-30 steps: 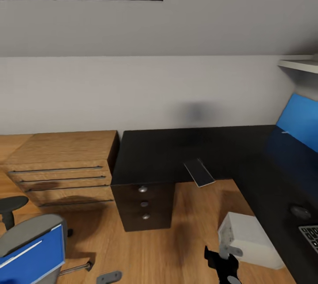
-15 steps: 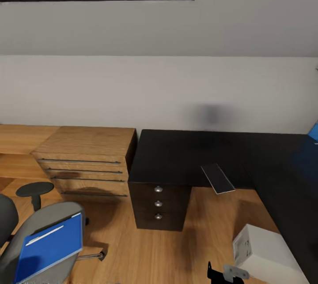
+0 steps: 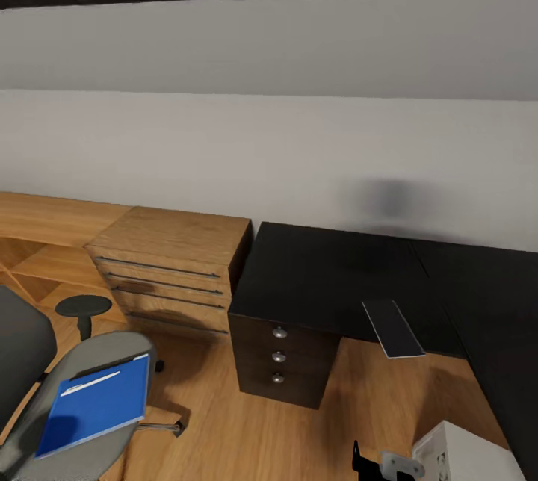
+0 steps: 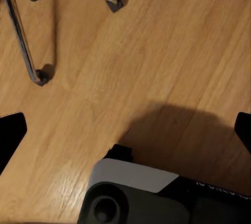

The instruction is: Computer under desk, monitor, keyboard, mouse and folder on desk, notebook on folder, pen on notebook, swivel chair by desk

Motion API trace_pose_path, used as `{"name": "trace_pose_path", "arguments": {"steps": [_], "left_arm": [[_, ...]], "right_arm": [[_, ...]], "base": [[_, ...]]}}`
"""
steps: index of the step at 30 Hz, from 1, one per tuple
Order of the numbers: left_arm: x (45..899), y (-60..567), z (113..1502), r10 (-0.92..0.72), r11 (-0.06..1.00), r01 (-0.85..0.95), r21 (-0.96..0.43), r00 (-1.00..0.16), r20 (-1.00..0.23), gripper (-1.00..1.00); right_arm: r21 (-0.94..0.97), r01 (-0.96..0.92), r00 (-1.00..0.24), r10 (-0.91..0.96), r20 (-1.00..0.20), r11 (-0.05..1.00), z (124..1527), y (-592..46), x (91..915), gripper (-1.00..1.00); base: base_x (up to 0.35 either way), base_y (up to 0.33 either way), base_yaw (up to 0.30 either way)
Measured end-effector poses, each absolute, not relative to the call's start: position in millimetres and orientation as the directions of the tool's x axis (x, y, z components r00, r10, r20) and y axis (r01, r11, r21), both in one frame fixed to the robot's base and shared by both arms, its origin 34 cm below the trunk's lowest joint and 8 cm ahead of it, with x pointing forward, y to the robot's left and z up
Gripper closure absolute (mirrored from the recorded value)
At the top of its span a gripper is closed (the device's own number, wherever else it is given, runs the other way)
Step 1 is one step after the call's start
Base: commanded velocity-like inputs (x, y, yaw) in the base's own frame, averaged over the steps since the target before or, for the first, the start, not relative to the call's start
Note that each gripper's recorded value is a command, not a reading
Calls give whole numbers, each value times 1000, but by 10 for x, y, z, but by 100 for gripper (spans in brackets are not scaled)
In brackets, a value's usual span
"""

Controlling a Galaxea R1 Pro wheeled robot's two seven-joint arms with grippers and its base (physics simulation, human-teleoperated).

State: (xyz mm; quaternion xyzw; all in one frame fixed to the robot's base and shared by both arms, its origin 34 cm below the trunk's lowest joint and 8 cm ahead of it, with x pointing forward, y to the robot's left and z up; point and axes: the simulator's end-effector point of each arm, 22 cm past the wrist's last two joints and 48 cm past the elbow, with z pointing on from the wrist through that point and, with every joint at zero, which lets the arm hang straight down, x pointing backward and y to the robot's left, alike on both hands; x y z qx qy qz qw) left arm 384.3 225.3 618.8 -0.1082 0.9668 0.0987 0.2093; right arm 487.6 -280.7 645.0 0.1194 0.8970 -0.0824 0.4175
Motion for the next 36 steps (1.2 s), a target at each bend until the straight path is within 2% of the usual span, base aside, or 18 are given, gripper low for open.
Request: {"name": "trace_pose_path", "arguments": {"steps": [5, 31, 36], "left_arm": [[3845, 2253, 6188, -169, 957, -252, 146, -888, -428, -100], [3843, 2360, 6180, -174, 949, -271, 158, -873, -456, -100], [3937, 2503, 6232, -186, 940, -302, 157, -843, -505, -100]], "right_arm": [[-48, 282, -620, 144, -772, 958, 6452, -2803, 4867, -100], [-47, 278, -621, 143, -771, 959, 6446, -2778, 4856, -100], [-47, 279, -621, 143, -771, 959, 6447, -2784, 4857, -100]], "base": [[34, -133, 286], [1, -2, 287], [0, 0, 287]]}}
